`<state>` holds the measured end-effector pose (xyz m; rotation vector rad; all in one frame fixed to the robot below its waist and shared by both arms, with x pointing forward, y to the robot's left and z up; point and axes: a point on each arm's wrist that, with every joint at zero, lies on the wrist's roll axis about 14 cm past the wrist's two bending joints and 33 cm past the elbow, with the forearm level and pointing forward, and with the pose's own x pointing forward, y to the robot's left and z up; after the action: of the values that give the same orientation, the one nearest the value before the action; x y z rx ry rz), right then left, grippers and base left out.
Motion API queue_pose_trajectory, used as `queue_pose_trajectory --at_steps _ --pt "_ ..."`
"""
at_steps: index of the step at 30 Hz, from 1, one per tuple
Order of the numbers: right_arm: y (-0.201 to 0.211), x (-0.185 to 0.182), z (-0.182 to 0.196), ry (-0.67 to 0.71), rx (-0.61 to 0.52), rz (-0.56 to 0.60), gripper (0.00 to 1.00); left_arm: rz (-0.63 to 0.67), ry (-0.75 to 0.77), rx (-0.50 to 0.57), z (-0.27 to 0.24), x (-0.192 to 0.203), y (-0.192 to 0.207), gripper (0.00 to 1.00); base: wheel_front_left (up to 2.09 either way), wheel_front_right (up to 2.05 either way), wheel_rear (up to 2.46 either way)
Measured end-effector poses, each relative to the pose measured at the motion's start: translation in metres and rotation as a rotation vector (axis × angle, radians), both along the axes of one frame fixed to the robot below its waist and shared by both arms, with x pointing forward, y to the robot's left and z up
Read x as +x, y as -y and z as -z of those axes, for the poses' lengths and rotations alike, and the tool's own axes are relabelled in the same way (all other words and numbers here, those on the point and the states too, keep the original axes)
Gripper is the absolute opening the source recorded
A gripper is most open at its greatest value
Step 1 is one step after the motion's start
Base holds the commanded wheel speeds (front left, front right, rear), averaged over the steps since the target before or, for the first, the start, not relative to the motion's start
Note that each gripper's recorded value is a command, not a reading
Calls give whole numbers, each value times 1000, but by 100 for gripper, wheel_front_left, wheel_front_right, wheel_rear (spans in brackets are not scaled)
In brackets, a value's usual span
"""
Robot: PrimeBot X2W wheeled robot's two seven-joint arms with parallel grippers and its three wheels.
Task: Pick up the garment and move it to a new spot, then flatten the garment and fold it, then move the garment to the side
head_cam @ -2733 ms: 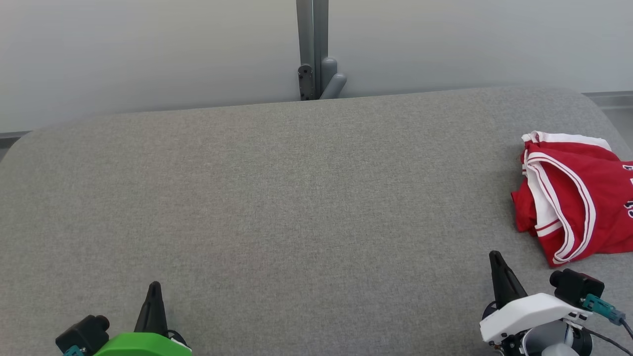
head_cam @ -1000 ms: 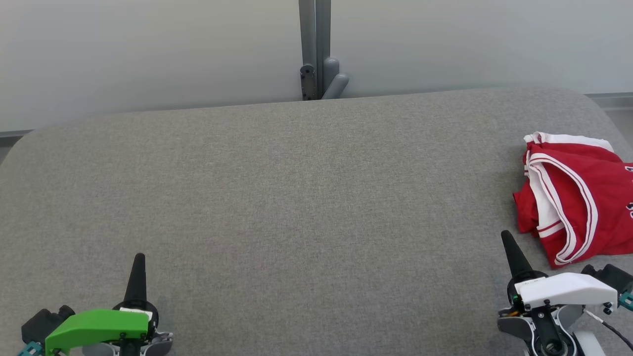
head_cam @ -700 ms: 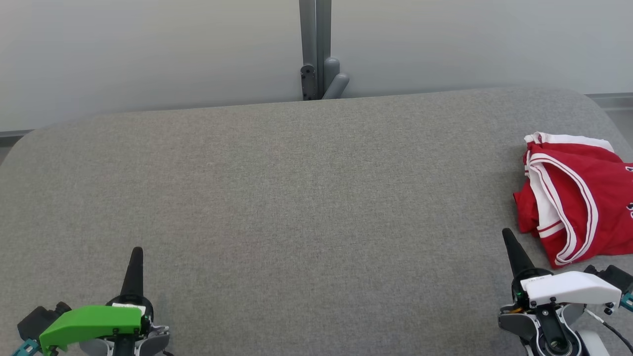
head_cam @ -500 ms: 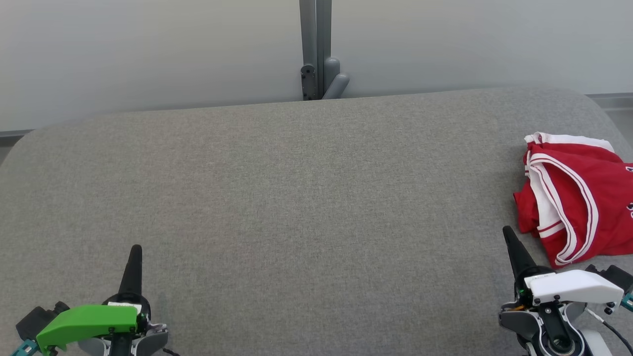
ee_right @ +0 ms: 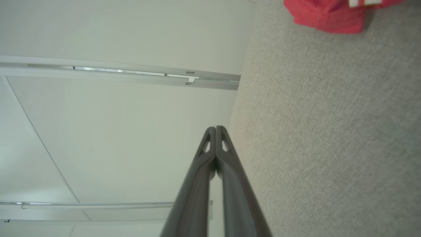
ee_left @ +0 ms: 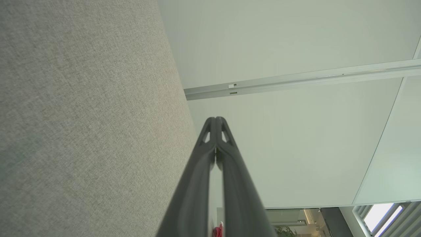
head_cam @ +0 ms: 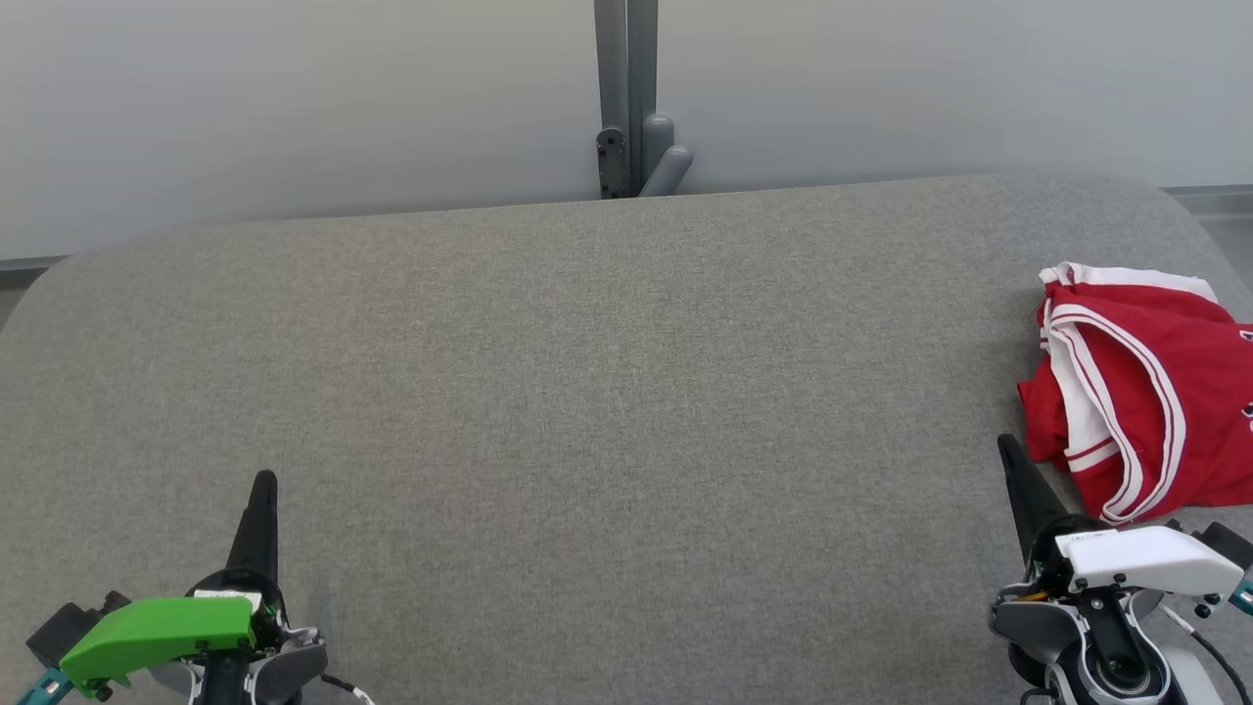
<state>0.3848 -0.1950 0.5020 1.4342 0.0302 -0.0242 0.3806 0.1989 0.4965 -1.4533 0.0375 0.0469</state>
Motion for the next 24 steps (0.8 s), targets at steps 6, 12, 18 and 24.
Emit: queue_pose_trajectory --at_steps 6,12,18,24 --pt "1 1 -3 10 46 0 0 0 17 -34 -5 2 -1 0 0 0 0" --pt "1 1 -5 20 96 -2 0 -3 33 -82 -9 2 -2 0 0 0 0" --pt "2 2 -8 31 137 -2 0 -3 49 -121 -13 4 -3 0 0 0 0" --pt "1 3 -9 34 140 -4 0 -2 52 -123 -14 4 -3 0 0 0 0"
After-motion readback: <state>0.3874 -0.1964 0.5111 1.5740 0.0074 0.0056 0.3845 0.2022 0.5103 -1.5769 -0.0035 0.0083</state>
